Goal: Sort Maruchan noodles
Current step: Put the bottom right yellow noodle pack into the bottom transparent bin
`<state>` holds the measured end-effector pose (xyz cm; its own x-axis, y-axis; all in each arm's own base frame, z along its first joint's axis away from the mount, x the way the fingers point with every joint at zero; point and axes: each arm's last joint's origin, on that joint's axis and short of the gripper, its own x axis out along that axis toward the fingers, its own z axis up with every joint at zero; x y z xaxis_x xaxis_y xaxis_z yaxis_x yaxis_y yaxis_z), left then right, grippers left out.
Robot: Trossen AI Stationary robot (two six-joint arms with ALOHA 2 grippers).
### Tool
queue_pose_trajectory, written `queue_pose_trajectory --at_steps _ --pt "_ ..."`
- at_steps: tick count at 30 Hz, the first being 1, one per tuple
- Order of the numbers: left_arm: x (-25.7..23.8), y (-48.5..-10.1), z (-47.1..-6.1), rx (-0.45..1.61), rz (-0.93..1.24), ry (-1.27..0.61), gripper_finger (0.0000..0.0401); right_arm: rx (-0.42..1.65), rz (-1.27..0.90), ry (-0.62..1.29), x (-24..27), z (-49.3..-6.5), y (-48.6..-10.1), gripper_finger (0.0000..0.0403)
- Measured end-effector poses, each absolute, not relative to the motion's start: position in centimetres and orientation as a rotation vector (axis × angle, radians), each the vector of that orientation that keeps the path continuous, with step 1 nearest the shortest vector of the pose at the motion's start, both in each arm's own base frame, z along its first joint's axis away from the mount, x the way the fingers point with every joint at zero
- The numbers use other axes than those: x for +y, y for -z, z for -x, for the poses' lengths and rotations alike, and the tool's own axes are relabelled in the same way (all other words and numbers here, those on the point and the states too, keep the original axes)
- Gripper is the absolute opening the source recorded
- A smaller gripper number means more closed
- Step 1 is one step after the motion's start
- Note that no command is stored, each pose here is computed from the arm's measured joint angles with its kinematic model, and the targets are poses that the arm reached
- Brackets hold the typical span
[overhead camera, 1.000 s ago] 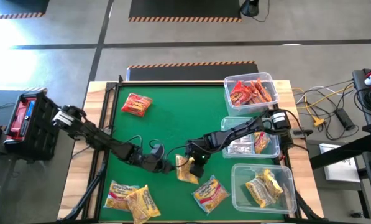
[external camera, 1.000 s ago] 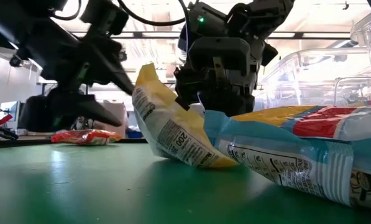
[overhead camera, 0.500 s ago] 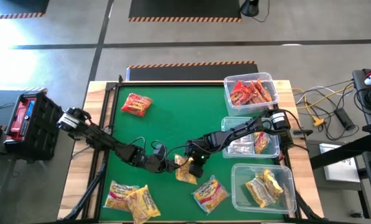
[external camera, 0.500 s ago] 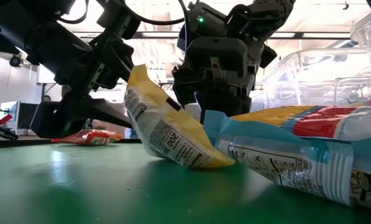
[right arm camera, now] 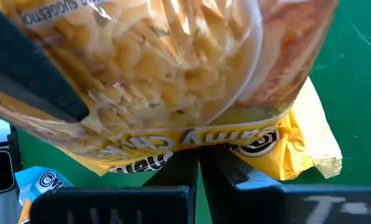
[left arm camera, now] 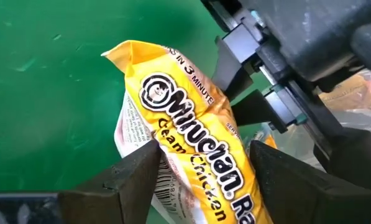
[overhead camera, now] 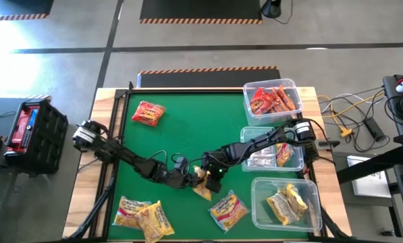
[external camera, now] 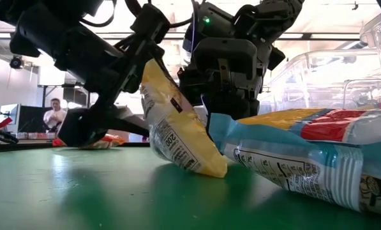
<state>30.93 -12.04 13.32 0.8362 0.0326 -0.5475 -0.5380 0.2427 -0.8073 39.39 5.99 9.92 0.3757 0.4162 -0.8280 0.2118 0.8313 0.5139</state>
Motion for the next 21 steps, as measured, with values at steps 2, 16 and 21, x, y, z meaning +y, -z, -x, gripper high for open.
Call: queue_pose_trajectory --at_steps 2,16,21 --pt "-12.0 -13.2 -30.9 0.481 1.291 -0.419 0.0233 1.198 -0.607 -0.145 6.0 -39.4 -9.9 0.0009" --pt "-11.9 -12.8 -30.6 0.517 1.358 -0.482 0.0201 1.160 -0.567 -0.160 5.9 -39.4 -11.0 0.0009" --pt "-11.9 -12.8 -30.6 0.515 1.344 -0.484 0.0136 1.141 -0.560 -0.164 5.6 -39.3 -12.1 0.0009"
